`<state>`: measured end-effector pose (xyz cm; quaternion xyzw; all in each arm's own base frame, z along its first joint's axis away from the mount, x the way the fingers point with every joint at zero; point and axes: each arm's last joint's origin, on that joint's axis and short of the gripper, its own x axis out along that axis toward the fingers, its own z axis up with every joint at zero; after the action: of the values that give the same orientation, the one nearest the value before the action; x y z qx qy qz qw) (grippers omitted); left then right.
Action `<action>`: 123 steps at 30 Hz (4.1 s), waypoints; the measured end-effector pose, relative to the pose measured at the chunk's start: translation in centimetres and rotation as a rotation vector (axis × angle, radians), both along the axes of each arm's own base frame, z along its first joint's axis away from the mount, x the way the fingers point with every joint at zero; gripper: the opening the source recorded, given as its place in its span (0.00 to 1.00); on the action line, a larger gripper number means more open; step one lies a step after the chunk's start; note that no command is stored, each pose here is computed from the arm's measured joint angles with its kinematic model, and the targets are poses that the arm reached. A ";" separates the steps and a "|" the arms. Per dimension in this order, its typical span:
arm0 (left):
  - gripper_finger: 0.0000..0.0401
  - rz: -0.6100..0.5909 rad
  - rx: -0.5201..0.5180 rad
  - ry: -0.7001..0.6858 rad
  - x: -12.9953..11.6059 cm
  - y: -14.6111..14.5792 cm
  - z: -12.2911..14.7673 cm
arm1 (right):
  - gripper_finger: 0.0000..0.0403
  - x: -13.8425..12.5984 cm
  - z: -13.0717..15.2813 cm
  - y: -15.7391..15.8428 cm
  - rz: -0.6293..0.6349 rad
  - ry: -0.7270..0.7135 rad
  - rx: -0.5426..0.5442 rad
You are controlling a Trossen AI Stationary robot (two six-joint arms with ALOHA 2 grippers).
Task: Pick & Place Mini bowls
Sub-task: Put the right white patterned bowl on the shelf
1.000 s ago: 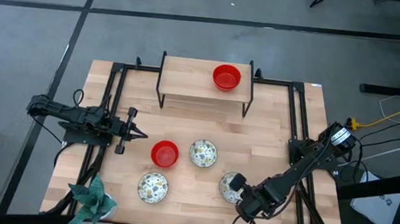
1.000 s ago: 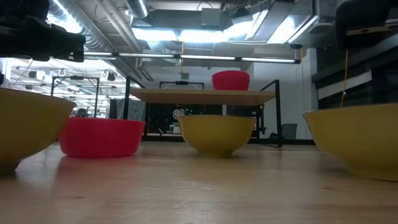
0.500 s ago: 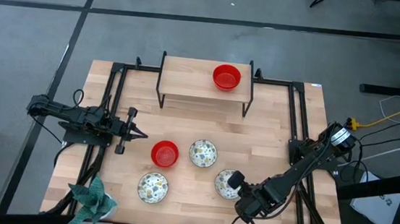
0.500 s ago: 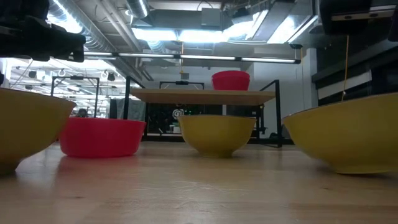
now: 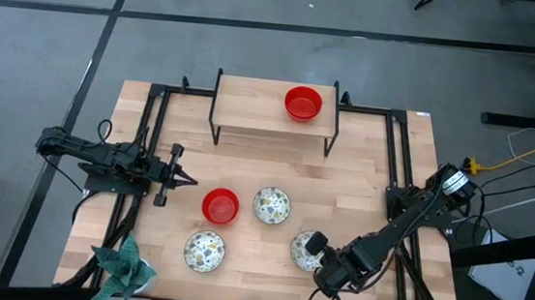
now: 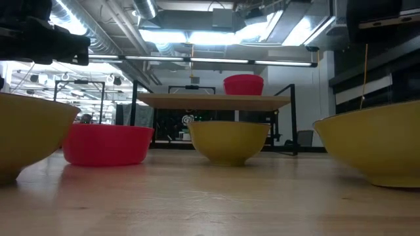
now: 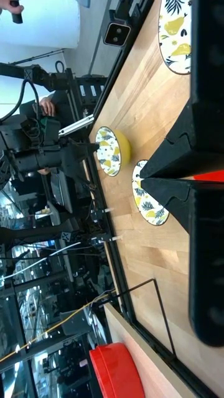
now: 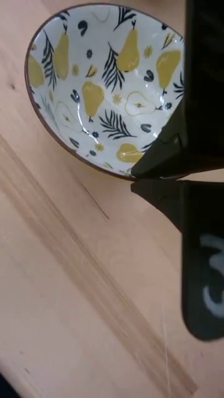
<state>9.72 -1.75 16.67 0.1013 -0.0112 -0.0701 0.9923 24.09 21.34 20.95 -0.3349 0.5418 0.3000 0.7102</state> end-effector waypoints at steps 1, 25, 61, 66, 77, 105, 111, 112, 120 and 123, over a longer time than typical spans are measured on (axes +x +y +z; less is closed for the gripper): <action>0.01 0.000 0.000 -0.001 0.0 0.0 0.0 | 0.02 0.0 0.0 0.0 0.001 0.001 0.001; 0.01 0.000 0.000 0.000 0.0 0.0 0.0 | 0.21 -0.2 -0.9 0.0 0.009 0.021 0.025; 0.01 0.000 0.000 -0.001 0.0 0.0 0.0 | 0.04 -0.2 -1.8 -0.5 0.039 -0.047 -0.042; 0.01 0.000 0.000 -0.001 0.0 0.0 0.0 | 0.04 -0.1 -1.8 -0.5 0.036 -0.056 -0.050; 0.01 0.000 0.000 -0.001 0.0 0.0 0.0 | 0.02 0.8 0.4 0.0 0.051 -0.099 -0.061; 0.01 0.000 0.000 -0.001 0.0 0.0 0.0 | 0.02 8.9 14.7 -8.7 0.033 -0.422 -0.122; 0.01 0.000 0.000 0.000 0.0 0.0 0.0 | 0.02 9.9 17.3 -12.4 -0.007 -0.473 -0.108; 0.01 0.000 0.000 -0.001 0.0 0.0 0.0 | 0.02 10.0 17.6 -13.0 -0.015 -0.478 -0.109; 0.01 0.000 0.000 -0.001 0.0 0.0 0.0 | 0.02 10.8 19.6 -18.3 -0.118 -0.533 -0.083; 0.01 0.000 0.000 -0.001 0.0 0.0 0.0 | 0.02 10.9 19.9 -20.3 -0.171 -0.546 -0.093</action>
<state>9.72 -1.76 16.68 0.1013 -0.0115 -0.0703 0.9923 34.98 1.01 40.84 -0.3888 0.3701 0.1127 0.8362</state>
